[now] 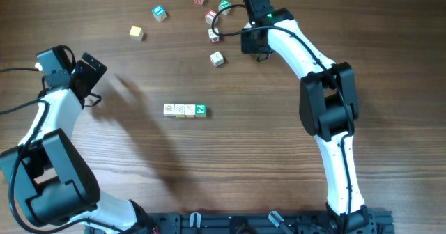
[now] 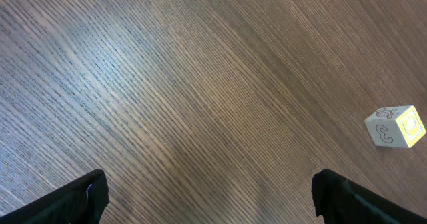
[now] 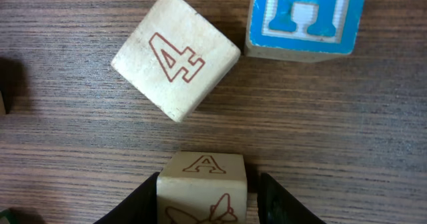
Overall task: Form a horizontal line
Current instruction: 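Grasp the white A block with the right gripper and lift it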
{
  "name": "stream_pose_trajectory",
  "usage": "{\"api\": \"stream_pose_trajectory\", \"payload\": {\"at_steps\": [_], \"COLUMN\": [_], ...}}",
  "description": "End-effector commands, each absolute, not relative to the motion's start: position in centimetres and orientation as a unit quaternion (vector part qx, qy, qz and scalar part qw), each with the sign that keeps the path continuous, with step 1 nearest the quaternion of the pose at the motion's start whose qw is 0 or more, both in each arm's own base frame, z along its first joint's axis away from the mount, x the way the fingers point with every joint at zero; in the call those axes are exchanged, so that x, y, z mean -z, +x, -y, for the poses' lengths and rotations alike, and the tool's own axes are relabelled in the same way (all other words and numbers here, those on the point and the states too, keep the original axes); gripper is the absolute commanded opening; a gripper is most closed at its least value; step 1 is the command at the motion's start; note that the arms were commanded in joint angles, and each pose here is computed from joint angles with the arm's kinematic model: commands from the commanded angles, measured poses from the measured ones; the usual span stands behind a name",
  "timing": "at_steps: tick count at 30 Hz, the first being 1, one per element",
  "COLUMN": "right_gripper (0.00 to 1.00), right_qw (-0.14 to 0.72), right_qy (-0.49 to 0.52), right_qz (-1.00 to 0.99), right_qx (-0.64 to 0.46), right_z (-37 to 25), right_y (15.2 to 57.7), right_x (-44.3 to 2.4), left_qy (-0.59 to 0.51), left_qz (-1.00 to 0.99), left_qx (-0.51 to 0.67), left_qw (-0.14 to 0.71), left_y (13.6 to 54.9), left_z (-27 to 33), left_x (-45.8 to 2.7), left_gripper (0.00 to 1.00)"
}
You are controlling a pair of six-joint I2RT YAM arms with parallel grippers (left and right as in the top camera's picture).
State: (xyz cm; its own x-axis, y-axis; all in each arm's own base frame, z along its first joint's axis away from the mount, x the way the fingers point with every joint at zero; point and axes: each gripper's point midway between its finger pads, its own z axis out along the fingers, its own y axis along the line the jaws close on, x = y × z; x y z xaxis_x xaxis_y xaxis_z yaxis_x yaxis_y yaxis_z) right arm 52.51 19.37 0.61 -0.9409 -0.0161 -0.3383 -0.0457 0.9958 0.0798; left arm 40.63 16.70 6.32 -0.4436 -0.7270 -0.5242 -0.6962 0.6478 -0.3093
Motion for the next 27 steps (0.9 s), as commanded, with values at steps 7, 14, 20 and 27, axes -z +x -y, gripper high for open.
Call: {"api": "stream_pose_trajectory", "payload": {"at_steps": [7,14,20,27], "right_gripper": [0.31,0.30,0.29,0.24], "right_qw": [0.157,0.194,0.207,0.052], "right_qy": [0.006,0.006,0.003,-0.008], "right_qz": [-0.987,-0.980,-0.976,-0.991], "right_qx": [-0.032,-0.046,-0.073,-0.122], "right_z": [-18.8,-19.1,-19.2,-20.3], "right_y": [52.0,53.1,51.2,43.7], "right_x": [0.7,-3.7,-10.5,-9.8], "left_qy": [-0.421,-0.421,-0.421,-0.421], "left_qz": [-0.848,-0.848,-0.848,-0.848], "left_qx": [0.020,0.020,0.020,0.020], "left_qw": [0.323,0.323,0.323,0.323], "left_y": [40.8,40.8,40.8,40.8], "left_z": [-17.1,-17.1,-17.1,-17.1], "left_x": [-6.4,-6.4,-6.4,-6.4], "left_gripper": [1.00,1.00,1.00,1.00]}}
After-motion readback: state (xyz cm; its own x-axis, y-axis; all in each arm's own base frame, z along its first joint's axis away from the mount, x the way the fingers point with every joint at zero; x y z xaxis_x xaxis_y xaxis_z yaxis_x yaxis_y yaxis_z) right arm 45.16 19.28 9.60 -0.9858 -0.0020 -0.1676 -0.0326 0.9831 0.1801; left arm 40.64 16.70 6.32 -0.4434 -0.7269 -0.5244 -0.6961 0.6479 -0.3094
